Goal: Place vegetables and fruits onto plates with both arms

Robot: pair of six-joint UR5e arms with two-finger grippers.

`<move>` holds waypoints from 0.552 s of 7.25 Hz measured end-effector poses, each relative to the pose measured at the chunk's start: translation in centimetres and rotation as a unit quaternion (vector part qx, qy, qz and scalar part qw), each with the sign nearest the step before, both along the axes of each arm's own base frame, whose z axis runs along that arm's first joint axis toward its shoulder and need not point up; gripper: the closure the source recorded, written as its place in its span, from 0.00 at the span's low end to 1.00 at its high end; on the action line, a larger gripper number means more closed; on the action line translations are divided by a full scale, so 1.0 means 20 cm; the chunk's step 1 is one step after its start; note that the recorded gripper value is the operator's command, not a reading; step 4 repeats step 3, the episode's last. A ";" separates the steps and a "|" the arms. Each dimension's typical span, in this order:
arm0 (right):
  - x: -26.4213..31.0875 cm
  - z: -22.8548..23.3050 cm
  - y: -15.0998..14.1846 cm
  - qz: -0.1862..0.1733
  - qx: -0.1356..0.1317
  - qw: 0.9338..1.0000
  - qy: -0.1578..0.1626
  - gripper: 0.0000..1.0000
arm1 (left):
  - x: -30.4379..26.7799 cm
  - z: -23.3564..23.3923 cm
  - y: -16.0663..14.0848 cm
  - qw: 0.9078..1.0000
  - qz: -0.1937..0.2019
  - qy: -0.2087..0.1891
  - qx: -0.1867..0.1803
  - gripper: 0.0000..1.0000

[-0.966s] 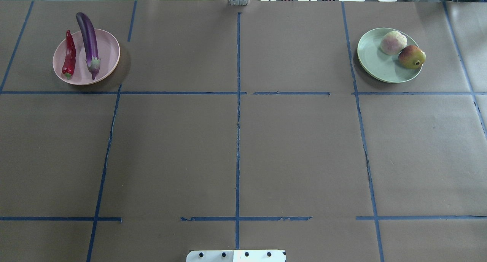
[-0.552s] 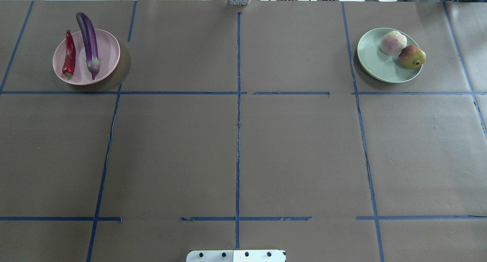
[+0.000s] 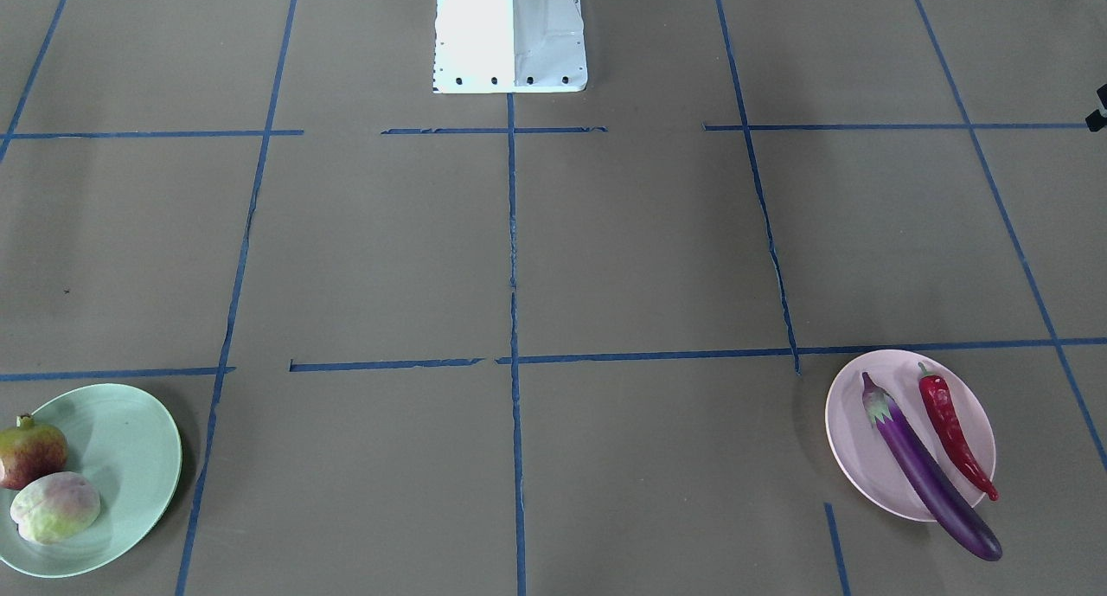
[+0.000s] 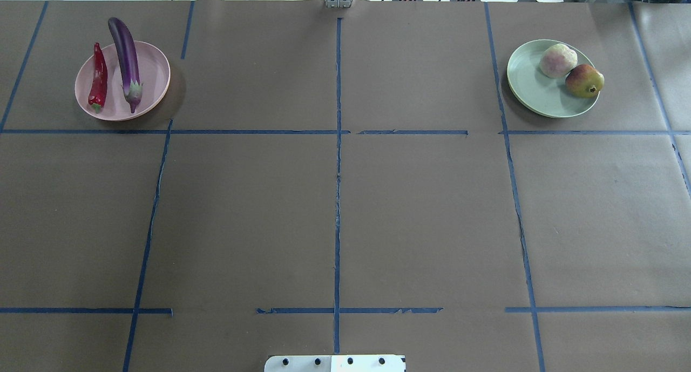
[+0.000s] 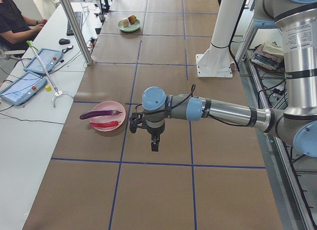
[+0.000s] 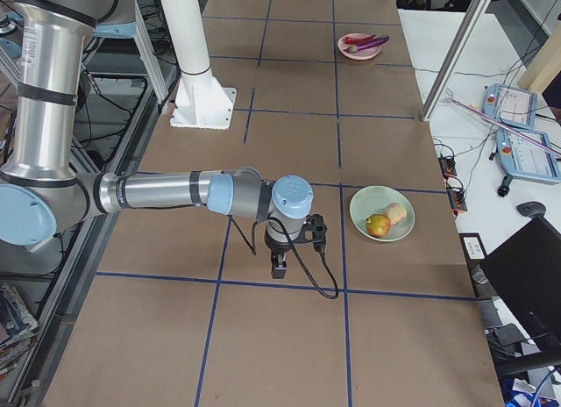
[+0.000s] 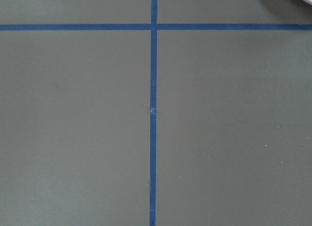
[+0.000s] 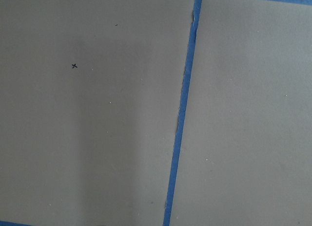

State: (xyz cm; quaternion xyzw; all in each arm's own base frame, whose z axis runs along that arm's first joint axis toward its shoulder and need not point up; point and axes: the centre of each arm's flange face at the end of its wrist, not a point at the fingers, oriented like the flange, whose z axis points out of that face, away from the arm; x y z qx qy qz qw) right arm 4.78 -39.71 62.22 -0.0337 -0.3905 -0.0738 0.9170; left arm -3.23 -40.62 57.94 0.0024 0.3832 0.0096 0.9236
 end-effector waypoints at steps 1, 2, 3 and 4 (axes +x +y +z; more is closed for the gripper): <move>0.00 0.00 0.01 0.001 -0.001 1.000 -0.003 0.00 | 0.00 0.01 0.01 1.000 0.001 0.000 -0.003 0.00; 0.00 0.00 0.01 0.001 -0.001 1.000 -0.006 0.00 | 0.00 0.02 0.01 1.000 0.001 -0.001 -0.005 0.00; 0.00 0.00 0.00 0.001 0.000 1.000 -0.007 0.00 | 0.00 0.02 0.01 1.000 0.001 -0.001 -0.006 0.00; 0.00 0.00 0.00 0.001 0.000 1.000 -0.007 0.00 | 0.00 0.02 0.01 1.000 0.001 -0.001 -0.006 0.00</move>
